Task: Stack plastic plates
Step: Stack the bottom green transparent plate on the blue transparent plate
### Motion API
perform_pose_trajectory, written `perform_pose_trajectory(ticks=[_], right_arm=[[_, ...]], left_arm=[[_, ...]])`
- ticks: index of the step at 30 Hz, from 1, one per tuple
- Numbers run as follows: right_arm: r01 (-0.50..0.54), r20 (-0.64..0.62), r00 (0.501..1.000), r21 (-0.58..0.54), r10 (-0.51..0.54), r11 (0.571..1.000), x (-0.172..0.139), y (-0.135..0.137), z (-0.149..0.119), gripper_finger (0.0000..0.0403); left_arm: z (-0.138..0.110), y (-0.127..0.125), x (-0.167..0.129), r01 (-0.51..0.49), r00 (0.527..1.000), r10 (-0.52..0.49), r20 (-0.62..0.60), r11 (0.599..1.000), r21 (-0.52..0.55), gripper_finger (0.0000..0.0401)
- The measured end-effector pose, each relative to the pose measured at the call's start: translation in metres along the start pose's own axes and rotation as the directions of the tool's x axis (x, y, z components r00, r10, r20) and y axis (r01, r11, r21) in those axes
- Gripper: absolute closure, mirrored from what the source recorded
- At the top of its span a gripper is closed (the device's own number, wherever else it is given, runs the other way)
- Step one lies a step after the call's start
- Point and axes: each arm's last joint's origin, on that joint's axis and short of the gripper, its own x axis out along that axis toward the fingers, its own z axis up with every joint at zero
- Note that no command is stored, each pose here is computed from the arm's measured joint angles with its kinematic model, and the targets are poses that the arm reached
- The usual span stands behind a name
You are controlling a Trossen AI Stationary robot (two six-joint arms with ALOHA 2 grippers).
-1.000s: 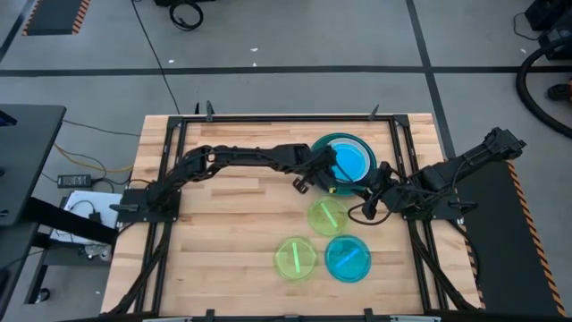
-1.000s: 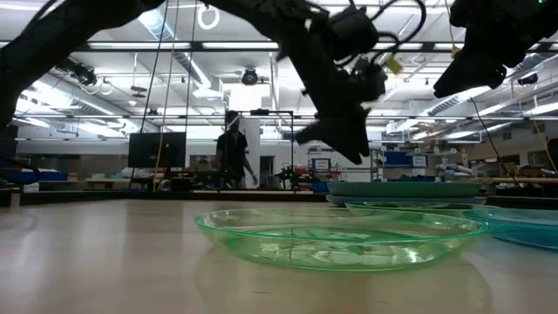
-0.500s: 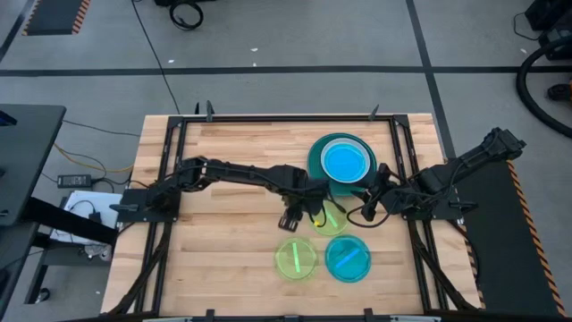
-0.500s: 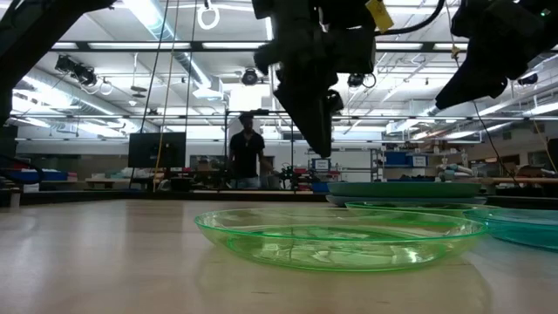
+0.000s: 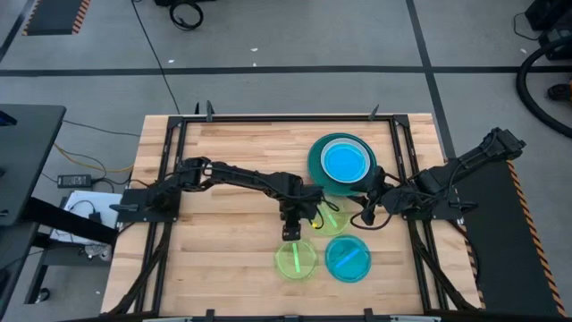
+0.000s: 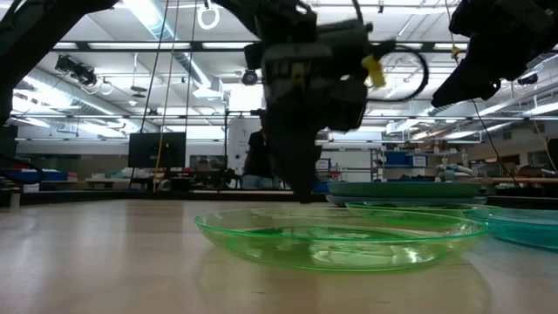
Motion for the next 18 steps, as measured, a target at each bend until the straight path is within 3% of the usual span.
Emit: perform_pose_trajectory(ticks=[5, 18], right_arm=[[0.0, 0.0, 1.0, -0.007, 0.0, 1.0, 0.0, 0.0, 0.0, 0.0264], [0.0, 0.001, 1.0, -0.006, 0.0, 1.0, 0.0, 0.0, 0.0, 0.0264]], left_arm=[[-0.01, 0.004, 0.008, 0.03, 0.999, -0.032, -0.028, 0.997, -0.066, 0.026], [-0.022, -0.006, 0.028, 0.037, 0.998, -0.043, -0.052, 0.994, -0.105, 0.026]])
